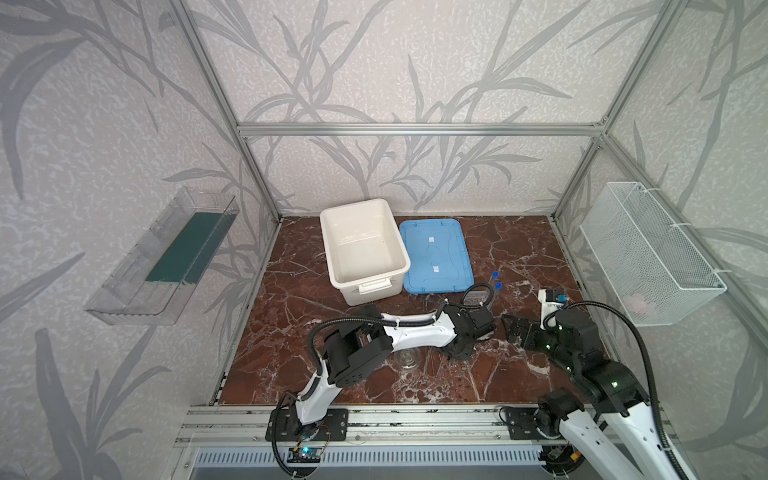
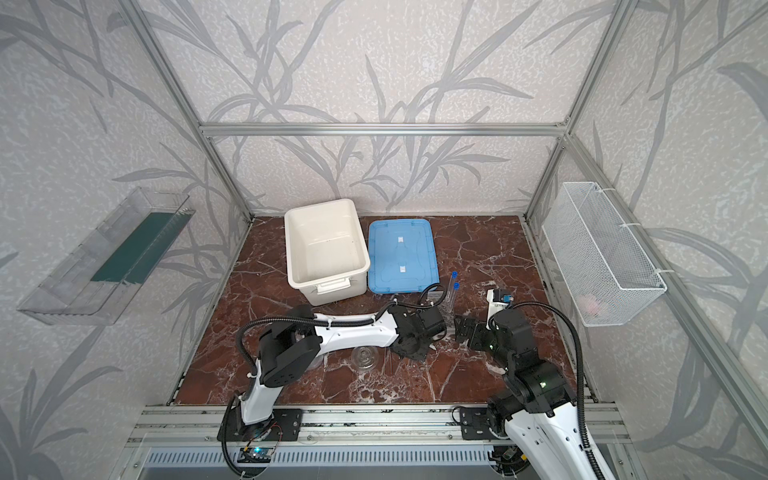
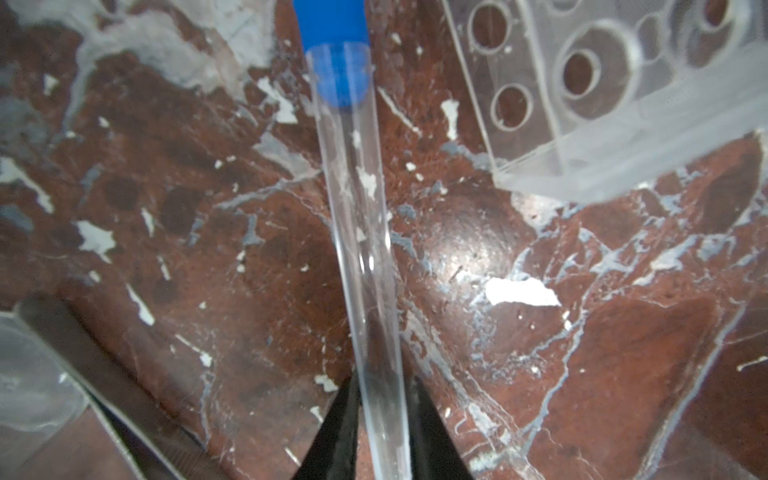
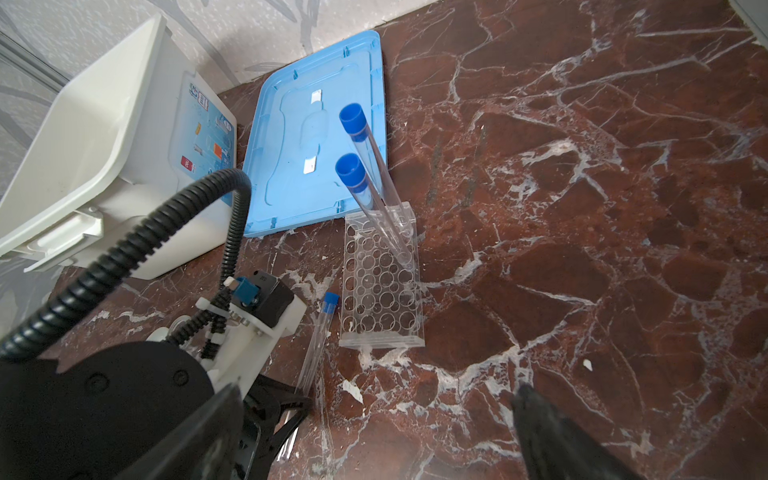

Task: Organize the chemistry lab equipment
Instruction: 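Lower the left gripper and close it around the last blue-capped tube, then lift the tube upright with the left gripper while the right gripper grasps its cap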

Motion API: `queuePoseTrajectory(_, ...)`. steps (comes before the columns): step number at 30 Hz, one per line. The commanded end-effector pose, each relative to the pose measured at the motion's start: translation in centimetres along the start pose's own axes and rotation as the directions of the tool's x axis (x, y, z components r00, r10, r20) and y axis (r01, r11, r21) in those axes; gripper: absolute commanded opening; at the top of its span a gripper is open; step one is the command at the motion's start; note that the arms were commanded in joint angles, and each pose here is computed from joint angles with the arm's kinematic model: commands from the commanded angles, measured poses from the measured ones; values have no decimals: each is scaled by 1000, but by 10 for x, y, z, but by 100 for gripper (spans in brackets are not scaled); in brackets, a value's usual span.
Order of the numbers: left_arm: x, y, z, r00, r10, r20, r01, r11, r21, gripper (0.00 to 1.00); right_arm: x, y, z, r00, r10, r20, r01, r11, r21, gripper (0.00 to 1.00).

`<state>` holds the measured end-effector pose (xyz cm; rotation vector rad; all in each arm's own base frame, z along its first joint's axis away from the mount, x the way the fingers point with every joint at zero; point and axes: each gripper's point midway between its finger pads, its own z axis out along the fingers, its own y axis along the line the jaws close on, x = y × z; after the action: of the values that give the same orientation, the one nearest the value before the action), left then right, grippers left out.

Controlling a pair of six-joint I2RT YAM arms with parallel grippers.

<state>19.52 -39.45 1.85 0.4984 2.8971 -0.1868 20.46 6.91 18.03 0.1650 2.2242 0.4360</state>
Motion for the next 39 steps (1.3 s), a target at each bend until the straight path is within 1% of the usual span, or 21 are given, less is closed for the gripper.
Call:
queuePoseTrajectory(1, 7, 18, 4, 999, -25, -20, 24, 999, -49, 21, 4, -2, 3, 1000, -1, -18, 1, 1000, 7, 99)
queuePoseTrajectory(5, 4, 22, 0, 1000, -25, 4, 25, 998, -59, 20, 5, -2, 5, 1000, -3, -23, 3, 1000, 7, 99)
queuePoseTrajectory(9, -1, 25, -7, 998, -37, 43, 38, 999, -38, 19, 5, 0, 6, 1000, -3, -28, 3, 1000, 1, 99)
queuePoseTrajectory(13, -11, 19, -18, 993, -34, 113, 29, 999, 44, 18, 8, 3, 9, 999, 5, -47, -6, 1000, -20, 99)
queuePoseTrajectory(16, -14, 12, -20, 991, -35, 129, 20, 994, 112, 19, 12, 12, 14, 997, 14, -76, -18, 998, -62, 99)
queuePoseTrajectory(20, -17, 4, -29, 984, -31, 176, -2, 983, 185, 18, 15, 27, 22, 992, 26, -121, -43, 990, -137, 99)
queuePoseTrajectory(25, -22, -9, -45, 967, -24, 254, -54, 953, 297, 19, 15, 40, 29, 987, 37, -154, -67, 978, -196, 99)
queuePoseTrajectory(28, -23, -20, -55, 953, -14, 304, -107, 920, 377, 19, 14, 41, 32, 982, 64, -178, -97, 978, -184, 99)
queuePoseTrajectory(35, -22, -31, -69, 931, -1, 365, -179, 870, 459, 19, 15, 56, 43, 972, 64, -226, -120, 962, -244, 100)
queuePoseTrajectory(39, -22, -36, -79, 912, 7, 409, -227, 840, 493, 20, 18, 64, 55, 966, 59, -254, -131, 952, -278, 95)
